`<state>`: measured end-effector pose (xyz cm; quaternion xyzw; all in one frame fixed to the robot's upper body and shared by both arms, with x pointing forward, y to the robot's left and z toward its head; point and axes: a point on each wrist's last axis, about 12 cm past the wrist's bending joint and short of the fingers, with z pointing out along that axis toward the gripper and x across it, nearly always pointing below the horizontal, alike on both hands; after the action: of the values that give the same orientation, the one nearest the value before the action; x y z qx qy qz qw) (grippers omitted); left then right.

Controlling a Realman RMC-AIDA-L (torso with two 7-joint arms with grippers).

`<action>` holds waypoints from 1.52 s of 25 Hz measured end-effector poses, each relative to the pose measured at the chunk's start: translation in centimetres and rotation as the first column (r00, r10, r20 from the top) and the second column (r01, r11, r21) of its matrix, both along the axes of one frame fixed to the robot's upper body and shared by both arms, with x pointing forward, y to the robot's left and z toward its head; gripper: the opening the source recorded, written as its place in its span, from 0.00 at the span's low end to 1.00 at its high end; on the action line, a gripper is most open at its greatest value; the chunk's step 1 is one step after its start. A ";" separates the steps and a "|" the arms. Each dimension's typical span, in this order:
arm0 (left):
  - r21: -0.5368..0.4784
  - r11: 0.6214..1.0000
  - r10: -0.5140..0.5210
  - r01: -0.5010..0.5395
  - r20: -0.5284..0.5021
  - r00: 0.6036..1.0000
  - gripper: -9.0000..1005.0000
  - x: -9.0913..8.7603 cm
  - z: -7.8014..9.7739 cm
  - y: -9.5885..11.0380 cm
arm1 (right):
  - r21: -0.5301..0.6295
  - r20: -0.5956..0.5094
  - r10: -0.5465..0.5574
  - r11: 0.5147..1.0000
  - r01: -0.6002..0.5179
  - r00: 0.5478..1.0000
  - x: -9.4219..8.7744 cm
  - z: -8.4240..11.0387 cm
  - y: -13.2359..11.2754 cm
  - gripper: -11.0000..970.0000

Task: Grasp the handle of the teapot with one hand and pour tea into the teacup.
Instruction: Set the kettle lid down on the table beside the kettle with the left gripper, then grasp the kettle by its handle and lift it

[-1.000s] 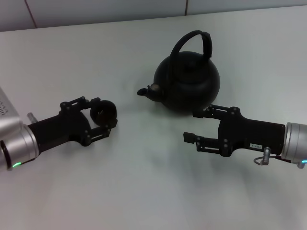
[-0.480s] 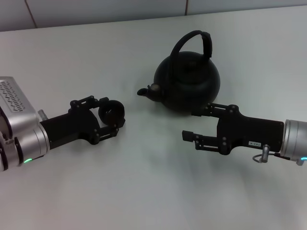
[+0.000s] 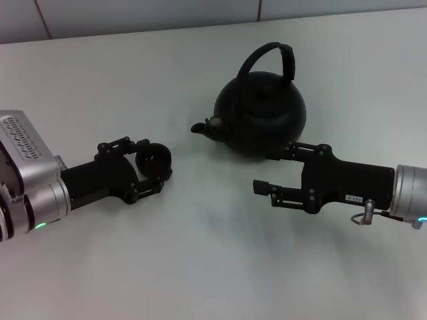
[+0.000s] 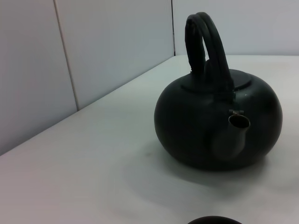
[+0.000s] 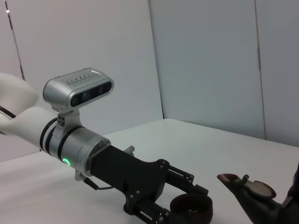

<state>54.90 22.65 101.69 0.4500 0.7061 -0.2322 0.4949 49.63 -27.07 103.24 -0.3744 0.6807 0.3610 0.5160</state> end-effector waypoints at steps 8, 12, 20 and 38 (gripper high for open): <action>0.024 1.000 0.001 -0.001 0.000 1.000 0.79 0.1 -0.2 0.0 | 0.004 -0.003 0.000 1.000 0.000 1.000 0.0 0.0 0.1 0.73; 0.025 1.000 0.002 -0.002 0.000 1.000 0.80 0.1 -0.2 0.0 | 0.006 -0.005 0.001 1.000 -0.001 1.000 -0.1 -0.1 0.1 0.73; 0.006 1.000 -0.004 0.004 0.012 1.000 0.83 0.1 0.1 0.0 | 0.007 -0.006 0.001 1.000 -0.001 1.000 -0.1 -0.1 0.2 0.73; -0.229 0.973 0.004 0.009 0.057 0.998 0.85 -3.3 3.1 5.6 | 0.002 -0.003 -0.003 1.000 0.003 1.000 -0.1 -0.1 0.0 0.73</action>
<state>51.57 28.24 104.81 0.3972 0.6595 -0.2997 0.5635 49.55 -27.10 103.19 -0.3723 0.6817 0.3613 0.5159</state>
